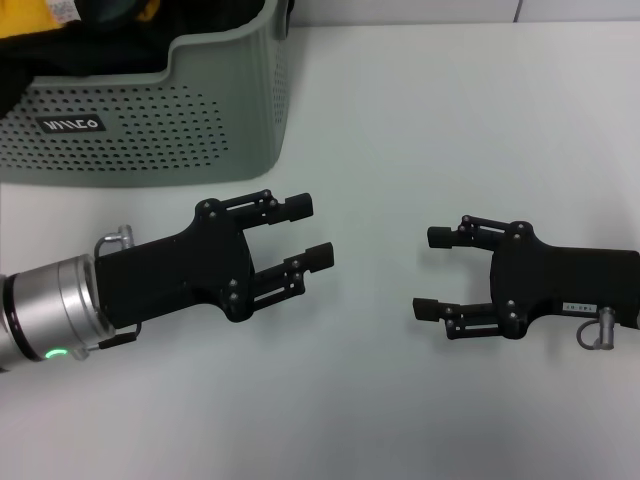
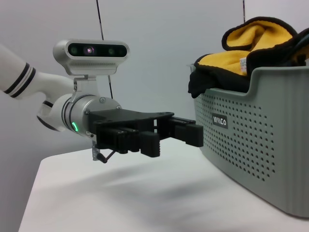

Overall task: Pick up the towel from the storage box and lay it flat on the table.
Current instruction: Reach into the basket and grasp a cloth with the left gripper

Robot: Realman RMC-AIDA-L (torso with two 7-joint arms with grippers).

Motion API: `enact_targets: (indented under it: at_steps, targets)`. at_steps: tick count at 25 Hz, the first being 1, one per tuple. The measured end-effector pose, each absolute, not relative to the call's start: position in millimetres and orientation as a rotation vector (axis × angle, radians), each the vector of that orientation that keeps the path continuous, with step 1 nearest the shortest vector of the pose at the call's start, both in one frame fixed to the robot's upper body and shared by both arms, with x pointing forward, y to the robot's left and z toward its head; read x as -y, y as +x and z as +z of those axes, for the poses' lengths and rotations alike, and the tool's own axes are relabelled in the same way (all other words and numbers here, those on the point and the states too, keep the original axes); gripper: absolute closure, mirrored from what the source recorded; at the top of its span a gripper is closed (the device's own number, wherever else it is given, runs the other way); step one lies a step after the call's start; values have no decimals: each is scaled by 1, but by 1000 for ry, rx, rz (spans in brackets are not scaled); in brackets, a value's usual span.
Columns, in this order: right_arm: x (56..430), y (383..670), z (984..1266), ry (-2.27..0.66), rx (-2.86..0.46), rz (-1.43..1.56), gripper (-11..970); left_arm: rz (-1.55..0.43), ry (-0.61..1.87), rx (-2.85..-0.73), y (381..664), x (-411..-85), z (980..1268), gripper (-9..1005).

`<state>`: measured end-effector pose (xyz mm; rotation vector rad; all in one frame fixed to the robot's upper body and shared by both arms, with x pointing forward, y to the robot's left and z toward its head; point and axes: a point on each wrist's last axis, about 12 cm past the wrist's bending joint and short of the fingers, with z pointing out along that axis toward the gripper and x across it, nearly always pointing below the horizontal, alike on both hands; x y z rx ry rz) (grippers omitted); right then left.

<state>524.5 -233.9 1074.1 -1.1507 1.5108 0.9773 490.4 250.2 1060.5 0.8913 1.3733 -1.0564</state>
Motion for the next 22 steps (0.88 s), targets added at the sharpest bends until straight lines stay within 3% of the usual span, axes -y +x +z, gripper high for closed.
enact_targets:
  at_steps: [13, 22]
  targets:
    - [232, 523, 1073, -1155, -1512, 984, 102, -1018, 823, -1373, 492, -259, 1062, 455]
    - [233, 521, 1070, -1149, -1521, 987, 101, -750, 337, -1226, 493, -342, 1101, 467]
